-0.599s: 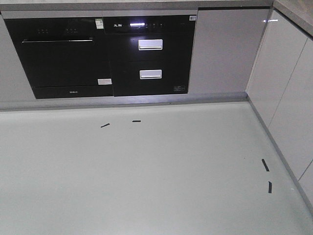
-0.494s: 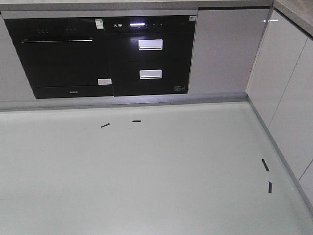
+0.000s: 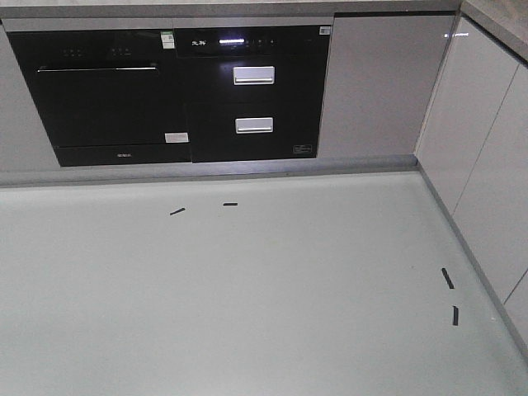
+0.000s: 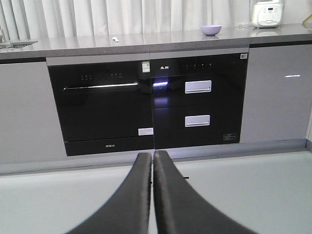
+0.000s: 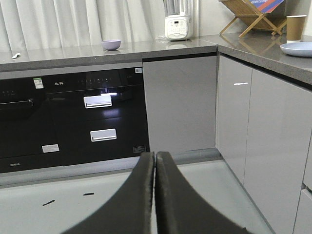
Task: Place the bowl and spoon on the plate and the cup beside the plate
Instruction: 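Drive the base forward toward the kitchen counter with both arms still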
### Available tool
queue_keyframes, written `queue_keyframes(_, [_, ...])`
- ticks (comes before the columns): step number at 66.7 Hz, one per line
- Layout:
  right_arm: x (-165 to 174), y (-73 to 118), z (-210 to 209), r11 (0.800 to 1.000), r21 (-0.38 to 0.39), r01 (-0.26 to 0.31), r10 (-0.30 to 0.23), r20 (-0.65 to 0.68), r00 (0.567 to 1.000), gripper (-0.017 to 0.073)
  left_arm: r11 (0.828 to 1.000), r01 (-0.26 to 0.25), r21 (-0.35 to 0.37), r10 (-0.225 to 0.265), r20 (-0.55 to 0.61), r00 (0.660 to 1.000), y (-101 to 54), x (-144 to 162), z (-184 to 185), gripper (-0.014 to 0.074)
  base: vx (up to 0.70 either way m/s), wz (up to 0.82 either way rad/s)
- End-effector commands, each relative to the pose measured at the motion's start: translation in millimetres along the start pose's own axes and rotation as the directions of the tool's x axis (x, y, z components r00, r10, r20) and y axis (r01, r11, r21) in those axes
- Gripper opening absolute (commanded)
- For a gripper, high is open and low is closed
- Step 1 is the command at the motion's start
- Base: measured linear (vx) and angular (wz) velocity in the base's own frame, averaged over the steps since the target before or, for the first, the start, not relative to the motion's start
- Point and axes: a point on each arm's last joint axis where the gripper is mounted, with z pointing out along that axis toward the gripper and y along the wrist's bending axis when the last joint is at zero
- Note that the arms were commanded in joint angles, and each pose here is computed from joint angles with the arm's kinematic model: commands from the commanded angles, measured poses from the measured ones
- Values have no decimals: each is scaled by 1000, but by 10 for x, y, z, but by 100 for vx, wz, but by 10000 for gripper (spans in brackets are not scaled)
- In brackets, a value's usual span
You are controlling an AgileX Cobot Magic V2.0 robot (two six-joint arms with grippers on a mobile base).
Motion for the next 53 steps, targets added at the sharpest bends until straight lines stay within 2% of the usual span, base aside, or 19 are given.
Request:
queue_keyframes(1, [-53,-10,-8,1000,14,8,-9,76,997,-6,1000,12,9,-13,85,996,-7,-94,-11,-6,0,0])
queue_keyframes(53, [-53,-10,-8,1000,14,8,-9,76,997,-6,1000,12,9,-13,85,996,-7,-94,-11,-6,1,0])
